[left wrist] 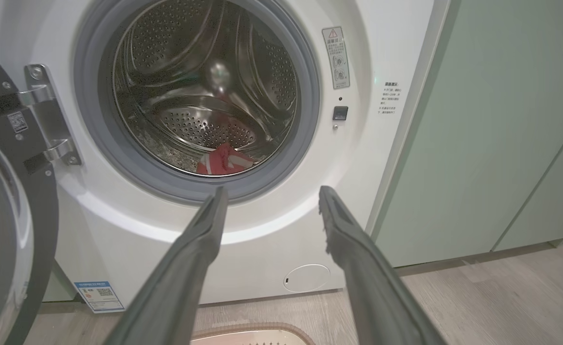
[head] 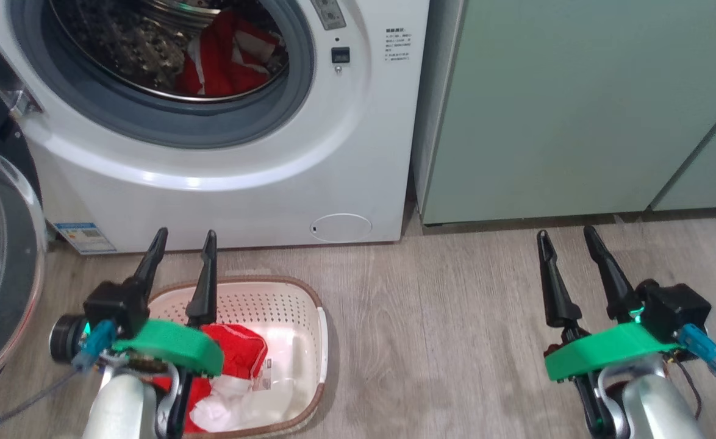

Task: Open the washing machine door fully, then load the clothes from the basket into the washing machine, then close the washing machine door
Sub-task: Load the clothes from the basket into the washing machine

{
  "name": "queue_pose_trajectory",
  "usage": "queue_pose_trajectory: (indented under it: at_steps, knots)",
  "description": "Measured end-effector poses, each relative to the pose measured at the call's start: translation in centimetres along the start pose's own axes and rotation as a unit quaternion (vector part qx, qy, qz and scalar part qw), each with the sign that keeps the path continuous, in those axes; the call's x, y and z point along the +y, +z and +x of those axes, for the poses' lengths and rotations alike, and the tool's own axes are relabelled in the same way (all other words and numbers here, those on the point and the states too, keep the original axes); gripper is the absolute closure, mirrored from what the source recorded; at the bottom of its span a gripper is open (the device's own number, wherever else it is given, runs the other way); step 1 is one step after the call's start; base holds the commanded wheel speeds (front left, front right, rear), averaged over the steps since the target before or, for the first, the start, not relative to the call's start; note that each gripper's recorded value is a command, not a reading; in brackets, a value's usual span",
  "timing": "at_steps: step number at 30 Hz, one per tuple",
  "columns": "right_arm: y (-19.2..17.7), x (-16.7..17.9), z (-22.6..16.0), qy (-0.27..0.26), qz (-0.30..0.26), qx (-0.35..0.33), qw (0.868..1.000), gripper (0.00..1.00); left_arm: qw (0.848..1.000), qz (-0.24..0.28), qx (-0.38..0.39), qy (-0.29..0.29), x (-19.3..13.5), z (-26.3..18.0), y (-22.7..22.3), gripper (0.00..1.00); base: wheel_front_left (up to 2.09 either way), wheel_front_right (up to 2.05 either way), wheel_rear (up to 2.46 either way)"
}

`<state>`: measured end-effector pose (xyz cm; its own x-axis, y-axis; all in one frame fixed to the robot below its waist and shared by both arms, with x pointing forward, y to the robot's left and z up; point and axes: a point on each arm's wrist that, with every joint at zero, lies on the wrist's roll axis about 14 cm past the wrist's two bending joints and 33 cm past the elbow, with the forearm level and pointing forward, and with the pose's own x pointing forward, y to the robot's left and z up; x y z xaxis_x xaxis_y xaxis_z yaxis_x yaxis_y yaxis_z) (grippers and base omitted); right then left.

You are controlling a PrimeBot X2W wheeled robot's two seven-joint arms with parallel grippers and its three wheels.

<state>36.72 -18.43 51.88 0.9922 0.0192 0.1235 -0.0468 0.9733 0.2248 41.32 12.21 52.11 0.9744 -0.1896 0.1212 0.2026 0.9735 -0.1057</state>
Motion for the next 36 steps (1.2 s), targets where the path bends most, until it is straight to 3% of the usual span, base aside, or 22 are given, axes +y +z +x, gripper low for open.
queue_pose_trajectory:
  at_steps: [13,36]
  knots:
    - [0.4,0.1,-0.4,0.001,0.0,-0.006,1.0,0.0,1.0,-0.014,-0.006,0.02,-0.6,-2.4,0.4,0.0,0.0,0.0,0.0]
    - [0.5,0.0,-0.5,0.0,0.001,-0.006,1.0,0.0,1.0,-0.013,-0.002,0.022,-0.8,-2.3,0.1,0.0,0.0,0.0,0.0]
